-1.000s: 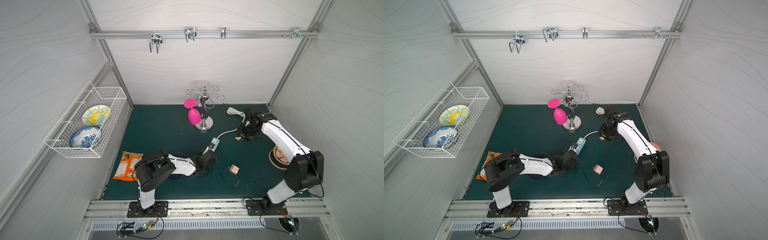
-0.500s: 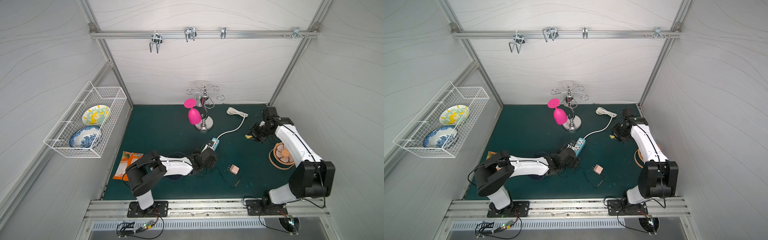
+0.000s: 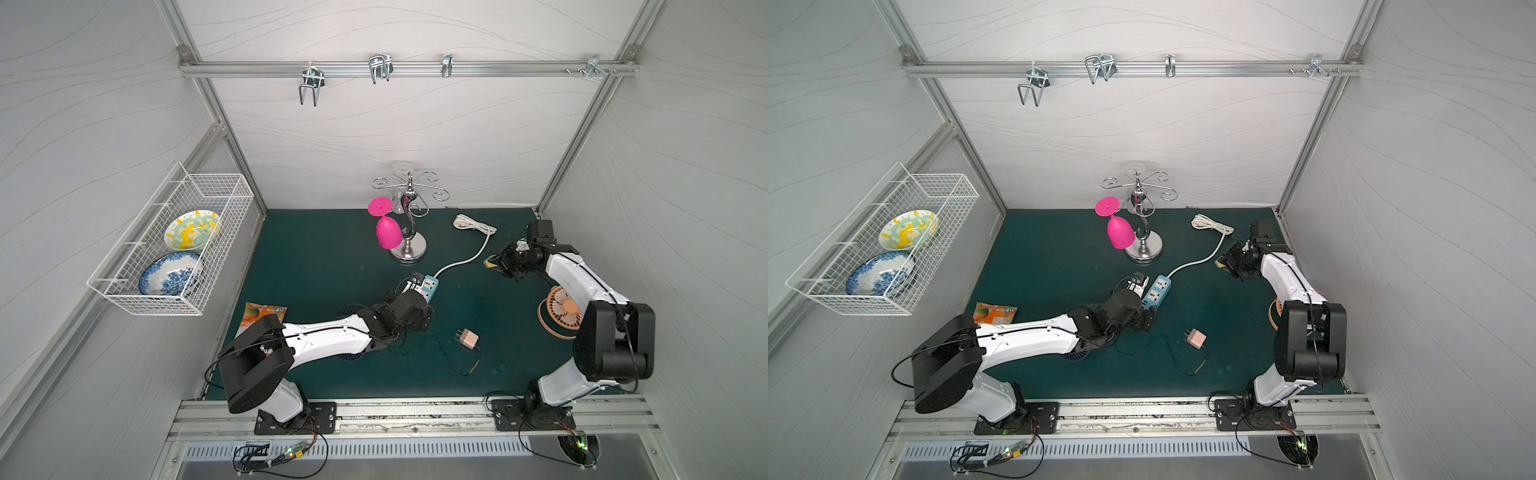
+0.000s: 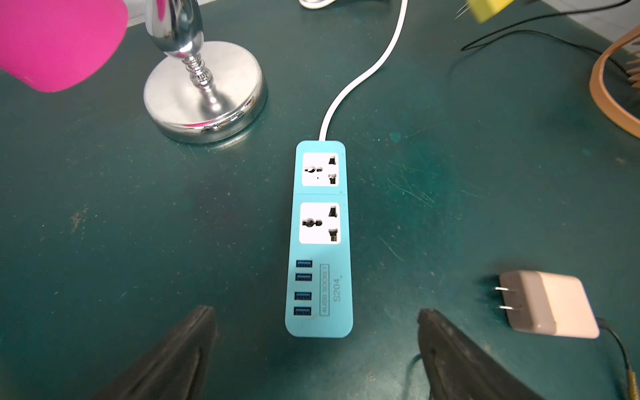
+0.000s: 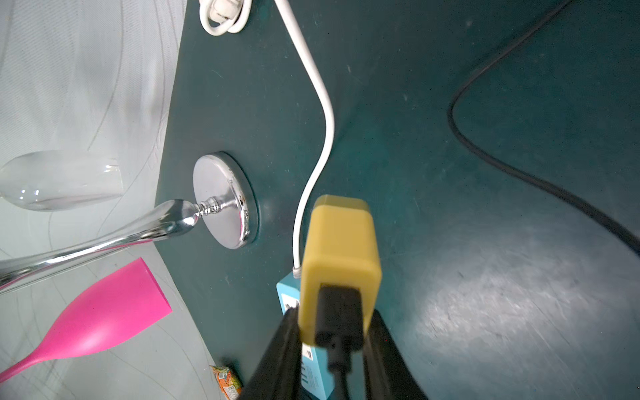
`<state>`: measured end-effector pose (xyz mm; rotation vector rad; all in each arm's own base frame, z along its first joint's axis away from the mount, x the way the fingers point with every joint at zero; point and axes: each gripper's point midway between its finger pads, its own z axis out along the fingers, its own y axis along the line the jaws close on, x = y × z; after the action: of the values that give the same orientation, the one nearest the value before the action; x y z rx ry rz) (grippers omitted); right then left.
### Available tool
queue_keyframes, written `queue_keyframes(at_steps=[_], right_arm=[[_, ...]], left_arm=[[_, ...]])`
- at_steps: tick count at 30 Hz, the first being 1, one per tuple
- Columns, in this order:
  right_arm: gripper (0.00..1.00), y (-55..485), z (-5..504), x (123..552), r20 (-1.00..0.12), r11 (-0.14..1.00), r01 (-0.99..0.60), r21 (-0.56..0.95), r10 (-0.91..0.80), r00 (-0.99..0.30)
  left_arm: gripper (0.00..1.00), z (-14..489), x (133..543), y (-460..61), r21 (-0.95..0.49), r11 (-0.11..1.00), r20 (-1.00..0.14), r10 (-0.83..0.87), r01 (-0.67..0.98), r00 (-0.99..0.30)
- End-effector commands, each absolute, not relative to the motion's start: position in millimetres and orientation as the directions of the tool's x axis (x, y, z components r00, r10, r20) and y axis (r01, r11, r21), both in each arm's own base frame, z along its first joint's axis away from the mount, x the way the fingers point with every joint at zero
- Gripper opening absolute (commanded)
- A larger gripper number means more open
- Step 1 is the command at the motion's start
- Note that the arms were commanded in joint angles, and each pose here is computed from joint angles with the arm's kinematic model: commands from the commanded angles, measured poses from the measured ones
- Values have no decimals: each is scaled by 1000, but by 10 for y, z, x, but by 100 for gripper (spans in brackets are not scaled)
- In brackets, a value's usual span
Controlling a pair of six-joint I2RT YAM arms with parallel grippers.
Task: Unplug the desk fan from the power strip
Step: Place the plug at the center of the board.
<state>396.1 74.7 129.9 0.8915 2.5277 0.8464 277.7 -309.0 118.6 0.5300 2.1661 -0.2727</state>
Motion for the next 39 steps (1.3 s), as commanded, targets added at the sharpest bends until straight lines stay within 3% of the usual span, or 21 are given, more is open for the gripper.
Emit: queue_keyframes(at_steps=[1,15,23,33,39], right_arm=[[0,781,1246,4113,-111,601,431,673,659,-744],[0,1003,775,4101,-49,595,448,667,635,-771],[10,1002,624,3987,-37,608,464,644,631,-775],[10,994,465,3883,-13,610,489,624,633,-774],[34,995,495,3795,-12,611,485,626,629,-777]], left_arm=[[95,1242,2763,-3085,-28,890,-806,250,456,-537],[96,1424,2781,-3099,-38,888,-828,229,459,-512],[96,1498,2783,-3090,-43,888,-837,218,457,-502],[96,1488,2771,-3063,-48,891,-837,210,451,-506],[97,1485,2777,-3076,-53,891,-837,206,450,-507]])
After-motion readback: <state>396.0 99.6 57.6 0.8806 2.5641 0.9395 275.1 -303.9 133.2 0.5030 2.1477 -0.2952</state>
